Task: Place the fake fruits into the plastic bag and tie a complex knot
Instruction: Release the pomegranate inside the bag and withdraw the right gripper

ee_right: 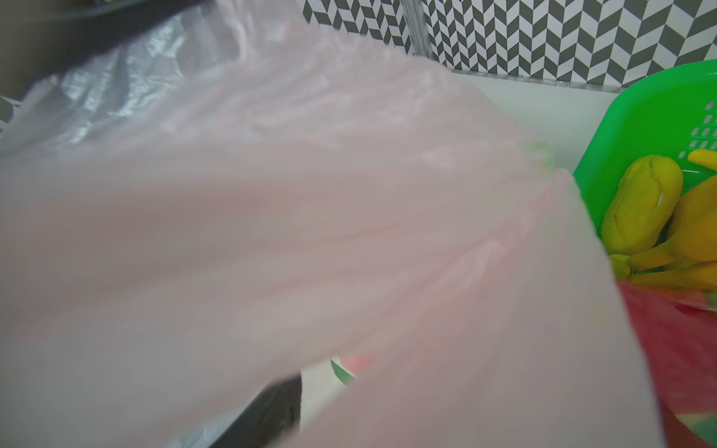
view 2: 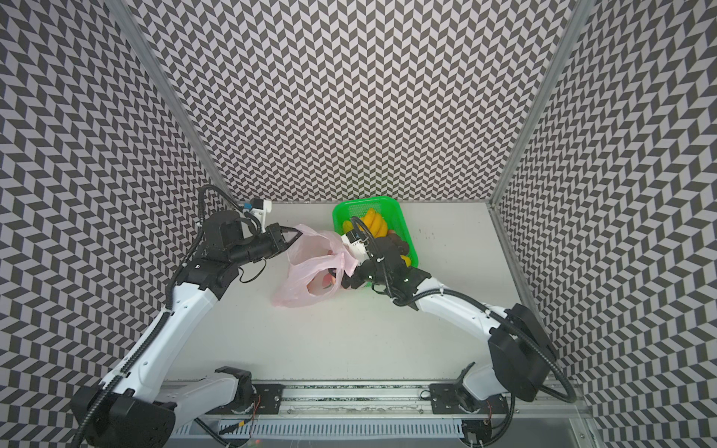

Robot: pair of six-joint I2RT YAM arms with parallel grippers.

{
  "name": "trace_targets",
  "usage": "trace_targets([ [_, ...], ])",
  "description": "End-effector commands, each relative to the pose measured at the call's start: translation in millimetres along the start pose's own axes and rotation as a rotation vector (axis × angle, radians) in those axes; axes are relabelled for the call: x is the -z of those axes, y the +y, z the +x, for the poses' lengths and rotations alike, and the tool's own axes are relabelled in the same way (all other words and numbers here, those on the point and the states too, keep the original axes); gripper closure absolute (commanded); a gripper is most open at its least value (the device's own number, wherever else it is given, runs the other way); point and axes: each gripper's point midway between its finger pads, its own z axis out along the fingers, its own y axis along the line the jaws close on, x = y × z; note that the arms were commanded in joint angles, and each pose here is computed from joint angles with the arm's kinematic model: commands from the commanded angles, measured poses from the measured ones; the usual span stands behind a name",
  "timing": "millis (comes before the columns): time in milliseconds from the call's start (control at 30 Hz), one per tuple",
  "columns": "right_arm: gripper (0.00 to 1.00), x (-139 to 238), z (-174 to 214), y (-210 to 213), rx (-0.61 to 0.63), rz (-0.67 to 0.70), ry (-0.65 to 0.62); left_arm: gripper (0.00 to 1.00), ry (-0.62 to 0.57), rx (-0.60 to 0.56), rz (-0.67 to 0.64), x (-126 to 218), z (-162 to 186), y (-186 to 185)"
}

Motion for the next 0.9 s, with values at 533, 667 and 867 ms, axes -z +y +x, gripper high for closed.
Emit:
trace_targets([
  [533, 0.24, 8, -19, 3, 0.043, 0.022, -0.06, 1.0, -0.026, -0.025, 0.004, 5, -6, -5],
  [667, 0.24, 12, -19, 6, 0.042, 0.014, -0.056, 1.0, -0.032, -0.025, -0.005, 5, -7, -3],
  [867, 0.23, 30, -17, 17, 0.043, -0.018, -0.037, 1.0, -0.032, -0.02, -0.009, 5, -8, -2],
])
